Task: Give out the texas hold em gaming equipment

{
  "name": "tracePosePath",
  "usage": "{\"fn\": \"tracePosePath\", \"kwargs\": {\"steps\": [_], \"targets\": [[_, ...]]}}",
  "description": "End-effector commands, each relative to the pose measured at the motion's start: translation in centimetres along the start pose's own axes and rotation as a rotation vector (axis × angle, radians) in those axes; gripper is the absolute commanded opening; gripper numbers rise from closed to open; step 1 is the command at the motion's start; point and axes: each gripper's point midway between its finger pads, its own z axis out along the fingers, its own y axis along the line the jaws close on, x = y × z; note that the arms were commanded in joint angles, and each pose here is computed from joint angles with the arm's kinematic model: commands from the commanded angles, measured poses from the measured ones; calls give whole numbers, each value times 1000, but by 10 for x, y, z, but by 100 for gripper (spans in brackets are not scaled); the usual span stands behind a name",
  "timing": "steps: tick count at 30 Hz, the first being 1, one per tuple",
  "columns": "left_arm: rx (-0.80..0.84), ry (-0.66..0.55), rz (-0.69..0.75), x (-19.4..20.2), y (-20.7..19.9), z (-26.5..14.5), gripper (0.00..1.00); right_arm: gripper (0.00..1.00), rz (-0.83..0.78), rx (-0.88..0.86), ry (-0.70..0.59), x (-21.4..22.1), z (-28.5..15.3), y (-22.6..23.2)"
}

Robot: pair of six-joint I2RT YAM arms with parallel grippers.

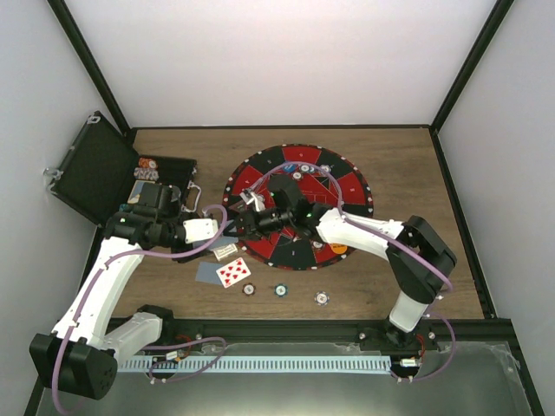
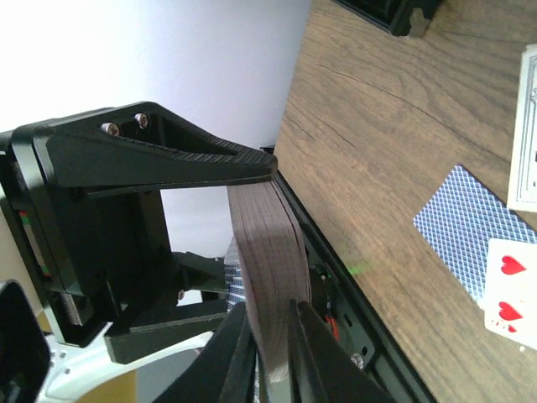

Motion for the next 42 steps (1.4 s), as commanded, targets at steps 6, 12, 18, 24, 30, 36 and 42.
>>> {"fn": "tracePosePath", "kwargs": {"steps": [6, 12, 18, 24, 30, 36, 42], "targets": [[-13, -9, 20, 0, 1, 2, 4, 1, -11, 25, -54, -7, -19, 10], [-20, 4, 20, 3, 3, 4, 4, 1, 9, 12, -74, -11, -32, 9], [-22, 24, 18, 8, 3, 5, 4, 1, 10, 29, -134, -27, -66, 1], [-17, 13, 14, 5, 0, 2, 4, 1, 35, 116, -226, -66, -106, -38], [-5, -5, -1, 0, -2, -1, 4, 1, 48, 200, -209, -113, -85, -82], [-9, -22, -9, -6, 0, -6, 4, 1, 96, 303, -184, -148, -50, -141], [-8, -31, -13, -9, 1, -8, 4, 1, 96, 334, -147, -166, -24, -163]]}}
